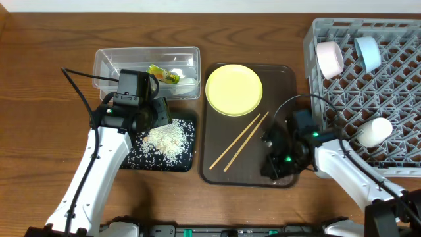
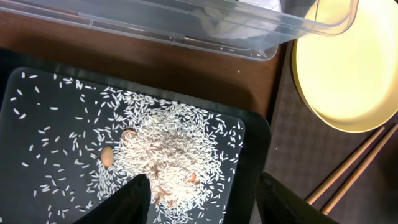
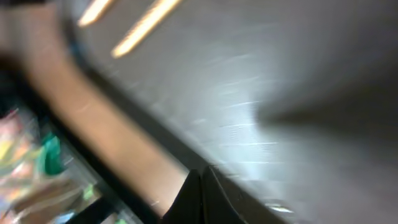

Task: Sort waste into correct bins and load items into the dishwasher rack
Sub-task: 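Reach the right gripper to the chopsticks on the brown tray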

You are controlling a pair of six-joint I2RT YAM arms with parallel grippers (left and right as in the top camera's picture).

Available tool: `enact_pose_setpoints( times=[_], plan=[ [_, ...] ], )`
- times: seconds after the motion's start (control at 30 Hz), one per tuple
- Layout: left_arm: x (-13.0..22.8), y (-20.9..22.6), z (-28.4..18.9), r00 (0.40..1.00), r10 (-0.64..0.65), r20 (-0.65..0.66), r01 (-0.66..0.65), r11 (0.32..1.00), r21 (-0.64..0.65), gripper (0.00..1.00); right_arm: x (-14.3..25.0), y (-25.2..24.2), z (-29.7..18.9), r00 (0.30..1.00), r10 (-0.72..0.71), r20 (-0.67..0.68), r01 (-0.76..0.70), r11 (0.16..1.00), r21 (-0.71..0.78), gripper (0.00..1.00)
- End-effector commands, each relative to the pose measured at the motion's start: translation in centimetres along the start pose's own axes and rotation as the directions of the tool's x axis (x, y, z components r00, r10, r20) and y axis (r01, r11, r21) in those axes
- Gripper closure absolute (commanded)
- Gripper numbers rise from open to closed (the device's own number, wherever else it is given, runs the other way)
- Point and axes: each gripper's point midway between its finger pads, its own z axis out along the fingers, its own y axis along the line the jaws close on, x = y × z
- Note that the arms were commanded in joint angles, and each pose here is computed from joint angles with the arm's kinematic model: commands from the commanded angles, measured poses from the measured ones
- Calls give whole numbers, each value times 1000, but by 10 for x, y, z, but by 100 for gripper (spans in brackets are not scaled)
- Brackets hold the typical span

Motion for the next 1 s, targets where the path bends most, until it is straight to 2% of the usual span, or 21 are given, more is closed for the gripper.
enact_pose_setpoints(
  times=[0.0,0.17,0.37,0.8,0.97],
  plan=[
    [-4,2,-5,1000,17,19,-17,1000,-8,43,10,34,5,996,-87,-36,81,985,-151,99],
    [-3,2,-5,1000,17,19,-17,1000,-8,43,26,43,14,991,-63,-115,48,990,-131,99],
    [-4,2,-5,1000,17,19,-17,1000,-8,43,39,41,24,984,-34,-176,28,999,-34,99],
    [-4,2,-5,1000,17,19,-17,1000,-8,43,43,18,28,981,96,-169,-67,983,170,99],
    [-4,2,-5,1000,17,19,-17,1000,-8,43,47,16,29,975,135,-178,-103,978,180,99]
  ],
)
